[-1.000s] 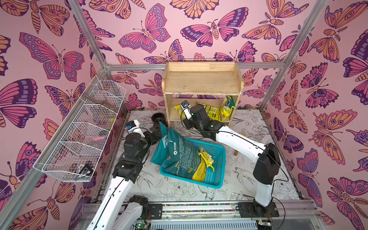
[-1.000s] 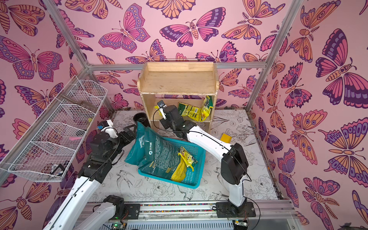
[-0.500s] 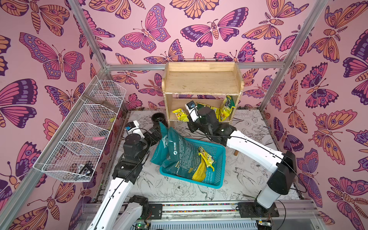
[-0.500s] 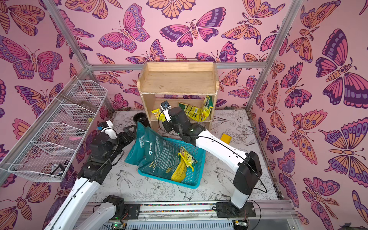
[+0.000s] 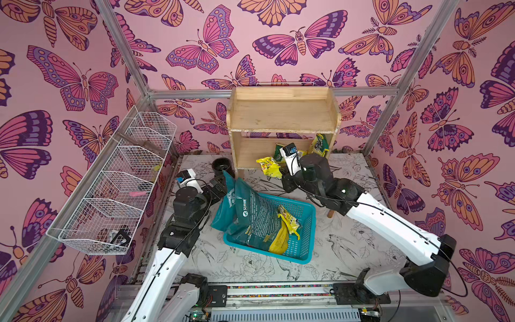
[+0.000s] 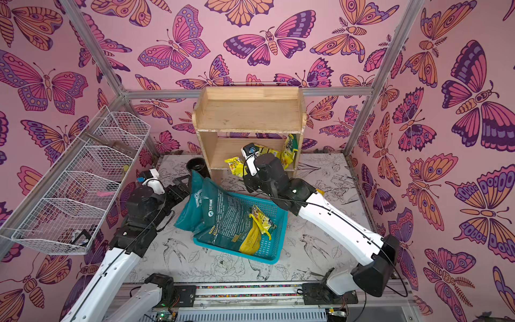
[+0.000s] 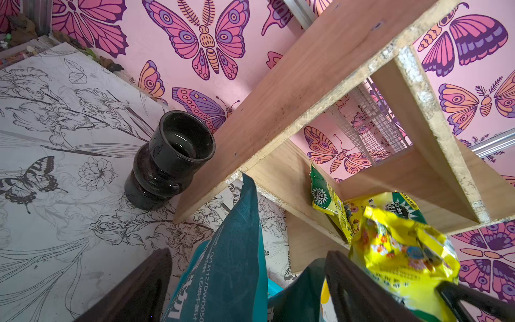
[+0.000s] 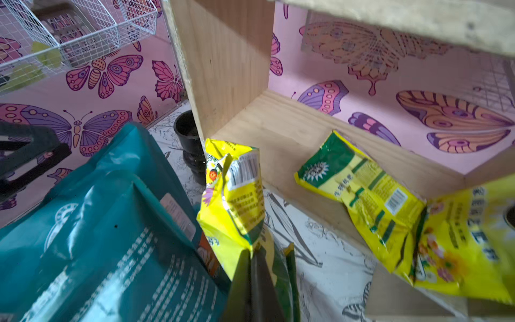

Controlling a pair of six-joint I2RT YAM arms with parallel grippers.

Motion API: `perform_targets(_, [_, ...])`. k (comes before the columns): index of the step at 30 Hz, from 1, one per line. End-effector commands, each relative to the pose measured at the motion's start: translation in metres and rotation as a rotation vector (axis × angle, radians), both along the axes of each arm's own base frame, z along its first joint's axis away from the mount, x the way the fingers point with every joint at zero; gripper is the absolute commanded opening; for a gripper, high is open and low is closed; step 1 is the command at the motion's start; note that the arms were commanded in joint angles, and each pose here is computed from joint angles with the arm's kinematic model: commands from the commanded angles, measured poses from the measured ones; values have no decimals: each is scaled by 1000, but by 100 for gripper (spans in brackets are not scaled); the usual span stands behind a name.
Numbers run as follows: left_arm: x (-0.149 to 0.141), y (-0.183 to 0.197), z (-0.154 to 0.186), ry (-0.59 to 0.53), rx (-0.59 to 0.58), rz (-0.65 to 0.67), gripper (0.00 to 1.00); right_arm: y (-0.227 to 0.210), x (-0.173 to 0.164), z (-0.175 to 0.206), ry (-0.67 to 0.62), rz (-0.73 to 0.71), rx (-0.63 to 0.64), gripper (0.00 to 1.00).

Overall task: Take down the fertilizer bag from the shelf
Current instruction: Place the fertilizer bag in the storage box.

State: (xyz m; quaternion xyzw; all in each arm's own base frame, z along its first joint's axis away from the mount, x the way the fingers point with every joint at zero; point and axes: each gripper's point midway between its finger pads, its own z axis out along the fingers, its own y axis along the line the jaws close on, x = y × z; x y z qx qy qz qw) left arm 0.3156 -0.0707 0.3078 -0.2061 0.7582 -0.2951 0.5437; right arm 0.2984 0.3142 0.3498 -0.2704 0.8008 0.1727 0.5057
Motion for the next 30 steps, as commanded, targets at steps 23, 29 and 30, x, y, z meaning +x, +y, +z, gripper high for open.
perform_targets(23, [-3,-11,3,-8,-66,-52,92,-67,-47,-177,397,-264,-47,0])
perform_targets(29, [-3,-11,1,-4,-71,-52,91,-58,-53,-196,471,-244,-58,0])
perform_targets(30, [-4,-11,1,-4,-72,-52,91,-56,-55,-200,490,-238,-59,0])
